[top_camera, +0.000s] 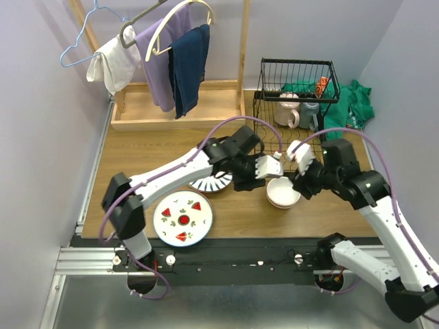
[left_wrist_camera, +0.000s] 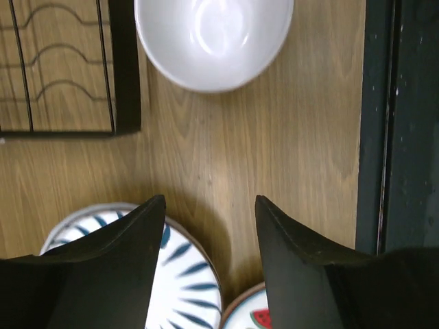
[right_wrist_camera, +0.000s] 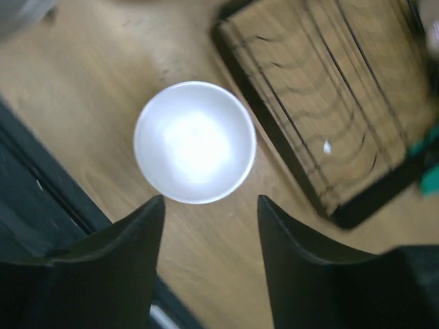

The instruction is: Load the mixed dishes into the dish rack

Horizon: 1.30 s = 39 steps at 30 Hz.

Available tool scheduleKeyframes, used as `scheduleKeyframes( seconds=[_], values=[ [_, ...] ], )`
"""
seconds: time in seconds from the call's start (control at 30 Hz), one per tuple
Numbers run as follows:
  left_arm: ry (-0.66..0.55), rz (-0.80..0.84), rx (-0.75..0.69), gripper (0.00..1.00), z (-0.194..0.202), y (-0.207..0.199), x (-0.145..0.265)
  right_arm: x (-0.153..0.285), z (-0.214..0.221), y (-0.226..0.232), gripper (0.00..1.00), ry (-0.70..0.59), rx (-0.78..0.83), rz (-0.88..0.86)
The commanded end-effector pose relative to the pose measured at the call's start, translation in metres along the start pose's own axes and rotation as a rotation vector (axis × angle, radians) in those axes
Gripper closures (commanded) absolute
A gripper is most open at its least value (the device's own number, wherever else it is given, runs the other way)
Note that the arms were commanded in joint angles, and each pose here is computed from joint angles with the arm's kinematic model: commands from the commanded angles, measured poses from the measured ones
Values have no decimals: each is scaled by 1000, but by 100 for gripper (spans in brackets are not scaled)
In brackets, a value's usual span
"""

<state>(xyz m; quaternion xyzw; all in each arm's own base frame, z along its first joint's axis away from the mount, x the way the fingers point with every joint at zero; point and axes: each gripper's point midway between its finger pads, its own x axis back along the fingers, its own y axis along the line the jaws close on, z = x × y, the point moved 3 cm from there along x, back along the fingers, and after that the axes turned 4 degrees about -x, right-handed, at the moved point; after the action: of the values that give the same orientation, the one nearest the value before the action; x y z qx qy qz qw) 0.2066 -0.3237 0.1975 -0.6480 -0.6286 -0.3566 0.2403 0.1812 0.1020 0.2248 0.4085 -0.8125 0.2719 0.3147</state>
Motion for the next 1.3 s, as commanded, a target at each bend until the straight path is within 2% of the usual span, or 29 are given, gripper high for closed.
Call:
scheduleKeyframes(
  seconds=[0.0, 0.1, 0.17, 0.3, 0.37, 0.57, 0.9, 0.97, 1.1, 1.13, 1.27],
  values=[
    [-79, 68, 3, 39, -39, 9, -31, 30, 4, -68, 34, -72, -612, 415],
    [-90, 95, 12, 39, -54, 3, -43, 55, 7, -103, 29, -102, -788, 601],
    [-108, 105, -10, 39, -62, -5, -53, 64, 2, -114, 26, -148, -858, 655],
    [-96, 143, -27, 39, -69, -20, -79, 74, 11, -133, 20, -157, -951, 753],
    [-108, 155, -30, 39, -78, -25, -84, 73, 12, -134, 16, -163, -966, 763],
    [-104, 178, -33, 39, -88, -35, -109, 66, 28, -122, 15, -132, -990, 741],
    [-55, 197, -17, 41, -81, -40, -145, 59, 36, -115, 15, -113, -983, 721],
    [-54, 198, -16, 45, -82, -41, -148, 59, 36, -115, 15, -114, -979, 720],
    [-46, 196, -18, 59, -80, -41, -152, 59, 36, -114, 15, -117, -980, 723],
    [-40, 195, -15, 68, -80, -41, -151, 60, 36, -114, 15, -119, -979, 725],
    [-47, 188, -27, 75, -83, -42, -137, 59, 37, -111, 15, -122, -986, 720]
  ],
)
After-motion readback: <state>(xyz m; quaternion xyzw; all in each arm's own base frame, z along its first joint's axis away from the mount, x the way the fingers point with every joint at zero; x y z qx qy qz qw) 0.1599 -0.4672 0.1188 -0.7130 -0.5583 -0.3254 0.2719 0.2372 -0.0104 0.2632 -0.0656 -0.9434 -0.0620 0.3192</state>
